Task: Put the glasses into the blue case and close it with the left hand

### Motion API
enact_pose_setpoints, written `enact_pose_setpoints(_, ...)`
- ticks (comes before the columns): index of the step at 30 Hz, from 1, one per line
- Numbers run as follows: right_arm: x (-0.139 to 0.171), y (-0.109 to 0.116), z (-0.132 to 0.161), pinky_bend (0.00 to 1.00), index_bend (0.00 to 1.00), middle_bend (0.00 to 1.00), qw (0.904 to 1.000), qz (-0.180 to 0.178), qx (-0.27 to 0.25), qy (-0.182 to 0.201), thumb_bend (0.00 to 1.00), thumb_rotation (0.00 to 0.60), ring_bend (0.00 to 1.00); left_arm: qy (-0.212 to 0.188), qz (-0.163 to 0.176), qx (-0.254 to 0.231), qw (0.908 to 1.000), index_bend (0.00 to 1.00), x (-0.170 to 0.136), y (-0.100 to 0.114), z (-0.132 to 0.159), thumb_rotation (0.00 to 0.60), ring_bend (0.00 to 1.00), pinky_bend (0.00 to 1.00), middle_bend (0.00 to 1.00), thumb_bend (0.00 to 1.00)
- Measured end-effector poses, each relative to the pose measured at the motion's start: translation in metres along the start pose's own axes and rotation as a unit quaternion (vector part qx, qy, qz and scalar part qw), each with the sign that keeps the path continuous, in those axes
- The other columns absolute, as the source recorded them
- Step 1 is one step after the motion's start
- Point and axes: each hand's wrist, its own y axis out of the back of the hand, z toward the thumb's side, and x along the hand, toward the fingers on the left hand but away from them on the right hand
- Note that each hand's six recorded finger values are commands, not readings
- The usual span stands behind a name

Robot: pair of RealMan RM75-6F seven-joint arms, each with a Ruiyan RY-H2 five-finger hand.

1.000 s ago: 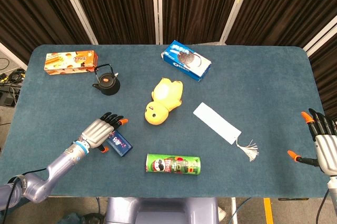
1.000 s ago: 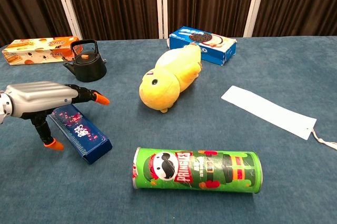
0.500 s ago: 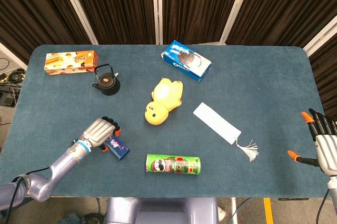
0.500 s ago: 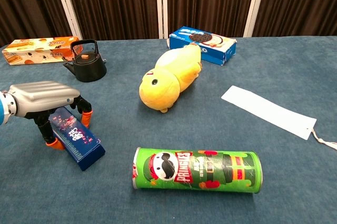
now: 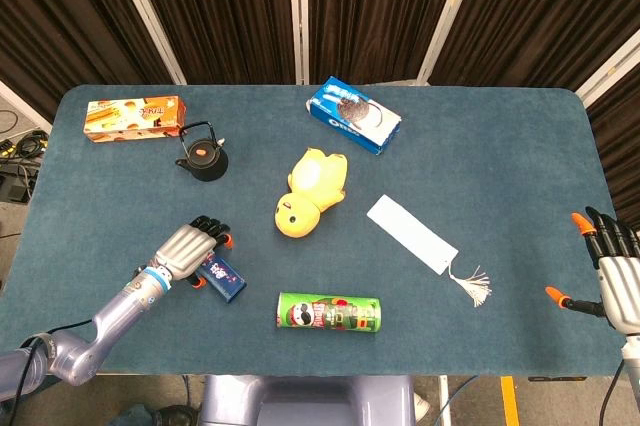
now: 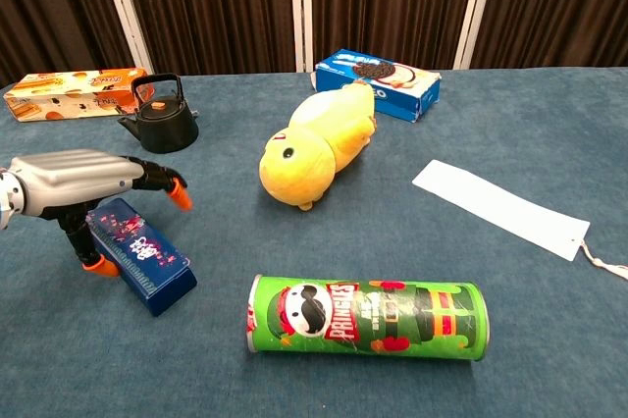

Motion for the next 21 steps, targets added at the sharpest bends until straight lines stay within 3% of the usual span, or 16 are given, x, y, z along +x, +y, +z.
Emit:
enact_pose_setpoints(7,0.002,0.003,0.003,0.0,0.0,0.0,1.0,-0.005,-0.004,0.006,0.0,0.6,0.0,0.009,0.04,-0.012,0.9991,0.04,-0.014,0.024,-0.008,0.6,0.0,0.0,0.0,0.0)
enact_pose_setpoints(12,0.003,0.006,0.004,0.0,0.0,0.0,0.9999,-0.009,-0.007,0.01,0.0,0.6,0.0,0.029,0.106,-0.035,0.9933,0.0,-0.038,0.054,-0.022,0.6,0.0,0.0,0.0,0.0)
enact_pose_setpoints(17,0.005,0.013,0.009,0.0,0.0,0.0,0.9994,-0.021,-0.015,0.022,0.0,0.6,0.0,0.084,0.185,-0.058,0.9775,0.0,-0.088,0.081,-0.047,0.6,0.0,0.0,0.0,0.0)
enact_pose_setpoints(21,0.006,0.016,0.014,0.0,0.0,0.0,0.999,-0.025,-0.018,0.032,0.0,0.6,0.0,0.144,0.225,-0.078,0.9604,0.0,-0.134,0.088,-0.06,0.6,0.0,0.0,0.0,0.0)
